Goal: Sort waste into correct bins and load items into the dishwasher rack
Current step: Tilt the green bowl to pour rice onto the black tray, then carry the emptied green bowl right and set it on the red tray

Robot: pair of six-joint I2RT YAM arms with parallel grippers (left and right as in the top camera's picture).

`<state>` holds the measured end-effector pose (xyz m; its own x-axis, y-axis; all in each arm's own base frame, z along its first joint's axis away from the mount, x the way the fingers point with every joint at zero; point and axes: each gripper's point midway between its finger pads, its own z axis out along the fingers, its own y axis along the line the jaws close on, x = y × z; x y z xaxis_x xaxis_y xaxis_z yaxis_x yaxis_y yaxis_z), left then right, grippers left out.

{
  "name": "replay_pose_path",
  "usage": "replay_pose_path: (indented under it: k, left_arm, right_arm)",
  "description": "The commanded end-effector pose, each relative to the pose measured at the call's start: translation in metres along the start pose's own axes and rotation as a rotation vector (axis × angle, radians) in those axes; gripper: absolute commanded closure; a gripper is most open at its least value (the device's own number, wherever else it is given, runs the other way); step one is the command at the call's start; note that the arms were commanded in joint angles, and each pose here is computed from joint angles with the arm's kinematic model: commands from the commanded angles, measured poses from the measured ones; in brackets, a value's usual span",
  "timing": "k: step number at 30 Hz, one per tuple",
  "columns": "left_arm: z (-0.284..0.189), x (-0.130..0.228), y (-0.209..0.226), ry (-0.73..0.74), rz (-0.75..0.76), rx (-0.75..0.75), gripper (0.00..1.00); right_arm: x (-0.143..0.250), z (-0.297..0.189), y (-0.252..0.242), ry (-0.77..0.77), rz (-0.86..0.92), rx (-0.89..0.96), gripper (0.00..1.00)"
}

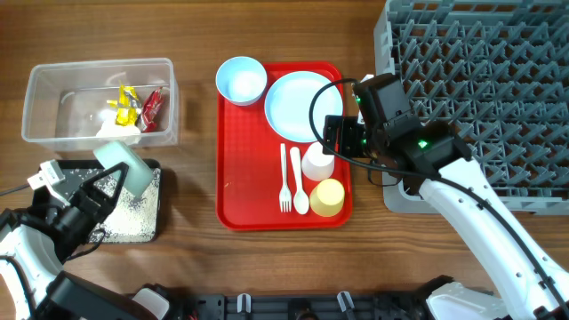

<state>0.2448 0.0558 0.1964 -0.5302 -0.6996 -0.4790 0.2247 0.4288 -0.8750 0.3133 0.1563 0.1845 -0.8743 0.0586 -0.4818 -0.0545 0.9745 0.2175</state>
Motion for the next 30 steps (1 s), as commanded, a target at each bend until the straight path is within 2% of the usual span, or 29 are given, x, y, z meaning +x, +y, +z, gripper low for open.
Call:
replay_pose_path:
  k: [1,8,13,16,20,23,30]
  left_arm:
    - [-0.001,0.003,0.005,0.010,0.047,-0.018,0.96]
    - [-0.001,-0.006,-0.004,-0.039,0.089,0.034,0.96]
    - [-0.001,-0.003,-0.007,-0.038,-0.123,0.043,0.96]
    - [-0.001,-0.002,-0.008,-0.036,-0.170,0.043,0.96]
    - [-0.001,-0.005,-0.006,-0.038,-0.111,0.041,0.96]
    - [-0.001,-0.003,-0.003,-0.030,0.051,0.026,0.96]
    - [-0.001,-0.006,-0.014,-0.030,0.115,0.030,0.96]
  right_arm:
    - [0.000,-0.001,0.002,0.001,0.003,-0.012,0.00]
    - [0.000,-0.001,0.002,0.001,0.003,-0.012,0.00]
    - [0.000,-0.002,0.002,0.001,0.003,-0.013,0.00]
    - [0.000,-0.002,0.002,-0.001,0.004,-0.014,0.00]
    - [0.000,-0.002,0.002,-0.001,0.004,-0.014,0.00]
    - [0.000,-0.002,0.002,0.000,0.004,-0.014,0.00]
    - [-0.001,-0.002,0.005,-0.004,0.004,-0.028,0.00]
